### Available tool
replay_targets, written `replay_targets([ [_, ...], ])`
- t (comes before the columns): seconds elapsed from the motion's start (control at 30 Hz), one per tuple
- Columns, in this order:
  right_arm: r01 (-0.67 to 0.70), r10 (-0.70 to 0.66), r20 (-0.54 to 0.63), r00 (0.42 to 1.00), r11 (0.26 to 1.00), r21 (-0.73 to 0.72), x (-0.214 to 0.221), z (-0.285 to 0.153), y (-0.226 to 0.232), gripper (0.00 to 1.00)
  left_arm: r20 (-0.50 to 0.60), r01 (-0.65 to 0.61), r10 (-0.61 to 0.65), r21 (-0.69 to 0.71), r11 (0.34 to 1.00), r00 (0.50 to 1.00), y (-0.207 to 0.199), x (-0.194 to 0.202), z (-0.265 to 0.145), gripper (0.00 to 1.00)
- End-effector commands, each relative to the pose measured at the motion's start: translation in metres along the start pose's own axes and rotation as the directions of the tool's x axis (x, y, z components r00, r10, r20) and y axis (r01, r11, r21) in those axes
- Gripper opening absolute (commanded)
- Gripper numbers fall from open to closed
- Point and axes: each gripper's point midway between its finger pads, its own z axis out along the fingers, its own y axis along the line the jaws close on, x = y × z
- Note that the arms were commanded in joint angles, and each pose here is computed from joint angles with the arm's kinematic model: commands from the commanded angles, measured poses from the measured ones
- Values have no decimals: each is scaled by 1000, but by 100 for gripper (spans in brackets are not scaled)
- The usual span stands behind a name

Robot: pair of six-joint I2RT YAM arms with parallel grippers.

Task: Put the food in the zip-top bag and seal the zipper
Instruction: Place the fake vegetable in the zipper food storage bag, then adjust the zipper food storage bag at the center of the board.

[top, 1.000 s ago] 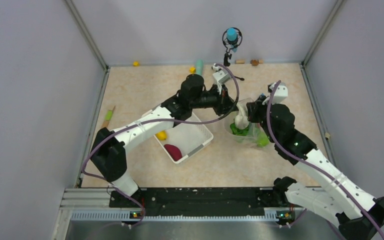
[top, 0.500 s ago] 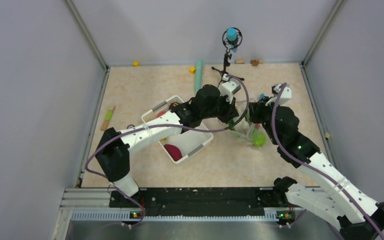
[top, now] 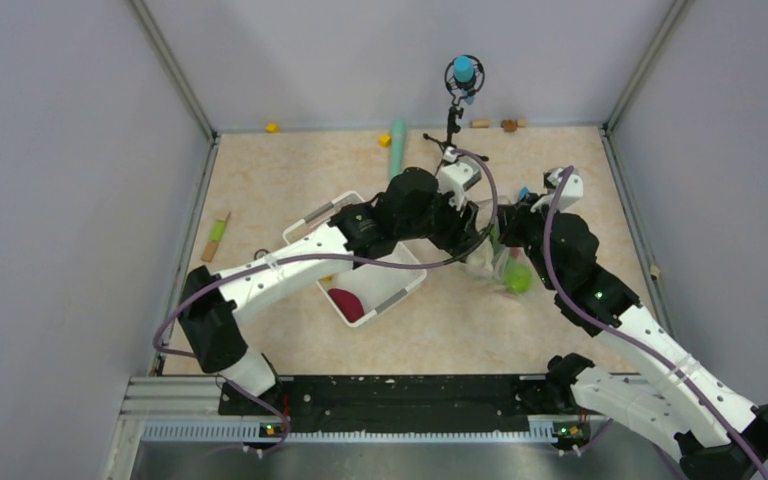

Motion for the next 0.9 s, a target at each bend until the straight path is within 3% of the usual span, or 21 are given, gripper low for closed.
replay_targets([
  [0.0,-47,51,87,995,998,-44,-27,-6,11,0,90,-24,22,16,1000,996,-18,-34,-41,57],
  [0.37,-48,52,81,995,997,-53,-26,-6,13,0,133,107,-72,-284,953,988,34,-26,-60,66],
  [0.57,-49,53,81,995,997,-52,-27,-5,13,0,49,117,-108,-252,961,993,30,-1,-41,62],
  [0.67,-51,56,83,995,997,-56,-28,-6,14,0,24,131,-129,-296,946,991,39,10,-36,47],
  [0.77,-52,57,83,995,997,-61,-29,-6,15,0,6,127,-130,-254,959,992,31,12,-33,1],
  [0.87,-53,59,85,995,996,-69,-33,-9,17,0,20,84,-81,-244,966,996,30,2,-39,0],
])
